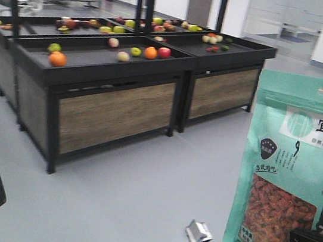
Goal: Pick snacks and fruit into basket
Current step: 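Hold the Franzzi box and goji bag while the base drives away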
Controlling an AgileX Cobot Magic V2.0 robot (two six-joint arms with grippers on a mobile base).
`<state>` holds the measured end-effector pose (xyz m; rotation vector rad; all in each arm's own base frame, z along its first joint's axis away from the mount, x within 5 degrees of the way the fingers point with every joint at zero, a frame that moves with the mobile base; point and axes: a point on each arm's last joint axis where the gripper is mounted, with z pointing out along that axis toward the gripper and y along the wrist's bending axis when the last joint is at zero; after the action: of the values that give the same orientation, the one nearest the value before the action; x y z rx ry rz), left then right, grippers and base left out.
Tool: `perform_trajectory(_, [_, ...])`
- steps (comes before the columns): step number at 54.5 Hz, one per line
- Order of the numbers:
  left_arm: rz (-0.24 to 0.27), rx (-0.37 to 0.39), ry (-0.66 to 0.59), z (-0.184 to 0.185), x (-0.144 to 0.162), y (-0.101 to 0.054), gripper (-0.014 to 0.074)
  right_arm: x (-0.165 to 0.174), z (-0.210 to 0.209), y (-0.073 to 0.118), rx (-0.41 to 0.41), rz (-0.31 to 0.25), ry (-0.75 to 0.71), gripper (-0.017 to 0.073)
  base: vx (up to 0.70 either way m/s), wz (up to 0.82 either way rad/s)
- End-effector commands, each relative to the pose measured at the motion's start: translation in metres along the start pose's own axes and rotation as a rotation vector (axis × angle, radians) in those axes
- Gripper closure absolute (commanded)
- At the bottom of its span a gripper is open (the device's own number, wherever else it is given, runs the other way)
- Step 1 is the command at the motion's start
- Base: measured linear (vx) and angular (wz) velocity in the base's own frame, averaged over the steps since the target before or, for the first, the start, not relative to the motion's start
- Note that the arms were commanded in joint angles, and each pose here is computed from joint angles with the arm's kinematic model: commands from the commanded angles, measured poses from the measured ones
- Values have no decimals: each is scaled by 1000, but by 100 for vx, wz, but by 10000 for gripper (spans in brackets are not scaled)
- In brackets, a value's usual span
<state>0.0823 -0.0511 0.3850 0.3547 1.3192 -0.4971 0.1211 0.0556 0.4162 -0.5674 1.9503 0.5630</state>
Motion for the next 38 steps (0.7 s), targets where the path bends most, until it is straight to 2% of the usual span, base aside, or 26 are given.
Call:
perform_trajectory(1, [-6, 11, -31, 0, -11, -1, 601, -14, -6, 3, 6, 5, -102, 567, 34, -47])
perform_trajectory(38, [-6, 11, -31, 0, -11, -1, 601, -14, -6, 3, 5, 5, -101, 567, 36, -54])
